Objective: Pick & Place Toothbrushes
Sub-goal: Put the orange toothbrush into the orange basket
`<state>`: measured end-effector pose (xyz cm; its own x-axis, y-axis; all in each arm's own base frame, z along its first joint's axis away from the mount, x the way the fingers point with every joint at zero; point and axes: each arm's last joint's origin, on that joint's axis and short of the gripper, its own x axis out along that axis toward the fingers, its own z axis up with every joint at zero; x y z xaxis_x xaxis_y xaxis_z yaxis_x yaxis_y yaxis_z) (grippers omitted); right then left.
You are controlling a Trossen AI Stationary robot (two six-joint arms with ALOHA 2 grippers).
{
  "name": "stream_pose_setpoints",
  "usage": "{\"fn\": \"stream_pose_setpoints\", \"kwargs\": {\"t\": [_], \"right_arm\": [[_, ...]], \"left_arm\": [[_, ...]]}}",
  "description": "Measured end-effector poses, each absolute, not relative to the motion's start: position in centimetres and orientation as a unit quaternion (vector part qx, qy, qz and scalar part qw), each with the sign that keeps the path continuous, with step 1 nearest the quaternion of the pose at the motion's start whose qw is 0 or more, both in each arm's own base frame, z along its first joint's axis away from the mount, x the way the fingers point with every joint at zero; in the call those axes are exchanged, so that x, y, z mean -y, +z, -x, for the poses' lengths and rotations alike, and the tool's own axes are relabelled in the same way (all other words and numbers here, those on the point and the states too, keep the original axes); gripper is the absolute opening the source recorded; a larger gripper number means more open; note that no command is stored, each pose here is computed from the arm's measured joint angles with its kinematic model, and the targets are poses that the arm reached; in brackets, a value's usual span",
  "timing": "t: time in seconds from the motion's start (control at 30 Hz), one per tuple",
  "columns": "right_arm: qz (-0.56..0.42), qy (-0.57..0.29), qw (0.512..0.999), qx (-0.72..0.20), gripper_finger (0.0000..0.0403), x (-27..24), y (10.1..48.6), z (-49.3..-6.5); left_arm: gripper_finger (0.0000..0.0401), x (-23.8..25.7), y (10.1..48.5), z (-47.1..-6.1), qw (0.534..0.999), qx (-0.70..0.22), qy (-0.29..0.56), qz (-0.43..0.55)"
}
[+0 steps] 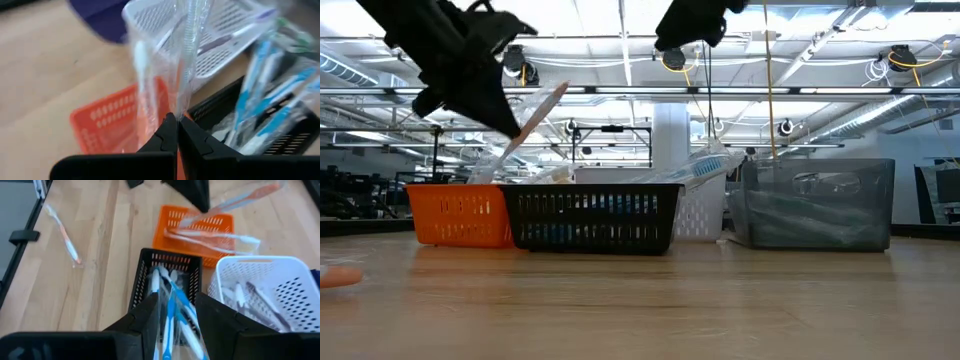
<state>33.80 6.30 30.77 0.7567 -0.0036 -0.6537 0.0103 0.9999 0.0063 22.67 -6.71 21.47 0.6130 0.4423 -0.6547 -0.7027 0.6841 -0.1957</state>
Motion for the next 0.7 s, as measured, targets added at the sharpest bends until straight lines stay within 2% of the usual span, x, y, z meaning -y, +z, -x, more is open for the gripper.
{"fn": "stream_pose_setpoints", "kwargs": {"t": [0.2, 0.7], "right_arm": [[-0.013, 0.003, 0.936, -0.351, 0.0118, -7.1, 28.6, -33.5], [-0.013, 0.045, 0.952, -0.304, 0.0116, -9.6, 23.5, -32.4]], "left_arm": [[0.0, 6.1, 21.1, -22.5, 0.84, -0.317, 0.343, 0.276], [0.0001, 5.1, 21.0, -22.7, 0.832, -0.328, 0.345, 0.284]]}}
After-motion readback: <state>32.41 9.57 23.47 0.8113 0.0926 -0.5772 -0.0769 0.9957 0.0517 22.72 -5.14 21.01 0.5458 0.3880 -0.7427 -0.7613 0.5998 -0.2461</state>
